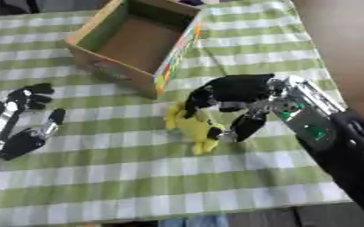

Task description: Pick up objects on the table and place them in the box.

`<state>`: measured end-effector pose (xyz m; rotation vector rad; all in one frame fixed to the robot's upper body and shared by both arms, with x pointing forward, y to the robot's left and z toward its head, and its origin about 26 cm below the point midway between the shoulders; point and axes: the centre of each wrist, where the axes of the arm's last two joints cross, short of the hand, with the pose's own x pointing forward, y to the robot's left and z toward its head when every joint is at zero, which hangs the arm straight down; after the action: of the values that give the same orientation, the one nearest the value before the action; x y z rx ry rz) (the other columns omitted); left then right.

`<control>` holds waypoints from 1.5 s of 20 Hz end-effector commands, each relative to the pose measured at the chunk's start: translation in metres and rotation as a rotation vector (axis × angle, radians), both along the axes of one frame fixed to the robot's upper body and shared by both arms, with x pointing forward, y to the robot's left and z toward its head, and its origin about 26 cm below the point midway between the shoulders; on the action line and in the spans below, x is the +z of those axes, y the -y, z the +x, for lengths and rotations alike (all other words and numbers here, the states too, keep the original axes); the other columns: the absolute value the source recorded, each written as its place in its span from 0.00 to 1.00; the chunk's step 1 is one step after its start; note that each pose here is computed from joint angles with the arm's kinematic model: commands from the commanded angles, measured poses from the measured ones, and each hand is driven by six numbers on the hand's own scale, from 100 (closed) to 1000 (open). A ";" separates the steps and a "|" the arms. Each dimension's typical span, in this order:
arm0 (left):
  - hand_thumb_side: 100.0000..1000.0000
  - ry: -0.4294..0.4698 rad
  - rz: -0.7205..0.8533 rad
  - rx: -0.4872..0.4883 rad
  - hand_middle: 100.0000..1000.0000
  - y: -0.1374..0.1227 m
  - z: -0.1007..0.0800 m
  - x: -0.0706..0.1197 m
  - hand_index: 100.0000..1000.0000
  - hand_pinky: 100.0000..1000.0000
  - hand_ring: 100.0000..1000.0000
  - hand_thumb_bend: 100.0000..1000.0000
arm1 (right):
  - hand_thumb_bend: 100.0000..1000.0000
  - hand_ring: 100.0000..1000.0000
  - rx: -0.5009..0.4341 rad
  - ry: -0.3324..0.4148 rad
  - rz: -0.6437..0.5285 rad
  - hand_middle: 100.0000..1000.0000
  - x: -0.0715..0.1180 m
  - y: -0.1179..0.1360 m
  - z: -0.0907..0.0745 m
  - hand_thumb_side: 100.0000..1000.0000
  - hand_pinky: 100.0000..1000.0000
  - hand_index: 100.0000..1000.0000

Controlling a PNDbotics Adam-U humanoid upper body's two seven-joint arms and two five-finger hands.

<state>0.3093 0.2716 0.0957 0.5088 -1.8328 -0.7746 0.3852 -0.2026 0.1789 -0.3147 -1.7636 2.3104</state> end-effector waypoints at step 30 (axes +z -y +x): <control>0.55 0.142 -0.064 -0.101 0.74 0.029 0.006 0.038 0.88 0.74 0.74 0.22 | 0.00 0.77 -0.222 0.264 0.148 0.76 0.140 0.032 0.050 0.00 0.83 0.34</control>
<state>0.3157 0.2438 0.1232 0.4440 -1.9812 -0.7538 0.4331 -0.2287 0.3078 -0.7187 -1.8875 2.0668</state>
